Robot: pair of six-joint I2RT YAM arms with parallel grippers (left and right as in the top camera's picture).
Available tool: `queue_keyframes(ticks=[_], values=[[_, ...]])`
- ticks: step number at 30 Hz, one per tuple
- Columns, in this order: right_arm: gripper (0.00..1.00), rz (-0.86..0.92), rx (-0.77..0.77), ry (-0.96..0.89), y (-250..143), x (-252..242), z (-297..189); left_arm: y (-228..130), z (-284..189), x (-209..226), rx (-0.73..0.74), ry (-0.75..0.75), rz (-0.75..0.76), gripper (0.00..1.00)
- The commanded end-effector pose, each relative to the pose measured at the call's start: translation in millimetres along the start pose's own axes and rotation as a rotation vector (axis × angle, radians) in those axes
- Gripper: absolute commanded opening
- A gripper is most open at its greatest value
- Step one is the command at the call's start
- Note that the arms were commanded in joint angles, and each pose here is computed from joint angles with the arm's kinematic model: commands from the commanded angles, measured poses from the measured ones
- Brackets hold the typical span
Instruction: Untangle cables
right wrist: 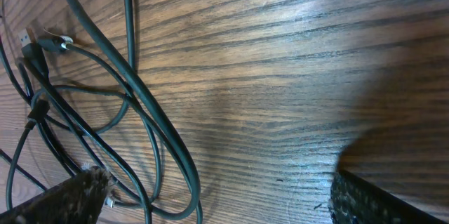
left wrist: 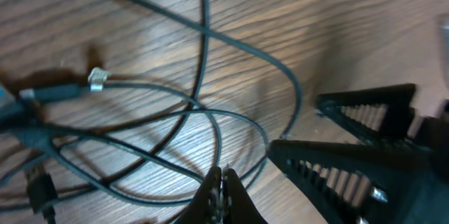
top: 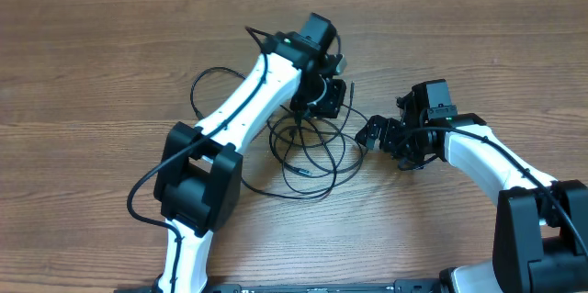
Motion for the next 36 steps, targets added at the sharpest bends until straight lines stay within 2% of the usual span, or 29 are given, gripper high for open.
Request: queue_keyframes(ticks=[1,5,9,12,19,26,36], values=[[1.0,-0.009,-0.021,0.018,8.3,5.9,-4.4,-7.5,12.8,7.5,0.004,0.139,-0.115,0.04],[1.0,-0.003,-0.009,0.032,6.8,6.9,-4.4,-18.9,16.1,5.7,0.031,0.213,-0.105,0.04],[1.0,0.002,0.003,0.026,4.7,6.0,-4.4,-26.9,17.1,6.9,0.024,0.302,-0.196,0.04],[1.0,0.002,0.001,0.027,5.1,6.0,-4.5,-27.6,17.2,6.7,0.022,0.308,-0.209,0.04],[1.0,-0.004,-0.011,0.033,7.3,7.0,-4.5,-22.0,14.3,15.4,-0.058,0.404,-0.261,0.04],[1.0,-0.004,-0.013,0.034,7.6,7.1,-4.5,-24.4,14.1,16.3,-0.078,0.415,-0.4,0.05],[1.0,-0.004,-0.012,0.034,7.5,7.0,-4.5,-38.5,28.9,13.9,-0.062,0.434,-0.482,0.04]])
Point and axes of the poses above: each gripper's point midway between its finger pads, its own z axis out along the fingers, its own x axis along the line the jaws close on, y = z × x, the point moved 8 cm from there along -z, back along the fingers, and after that the axes turned 3 degrees about -z, right-handed, at the moved point
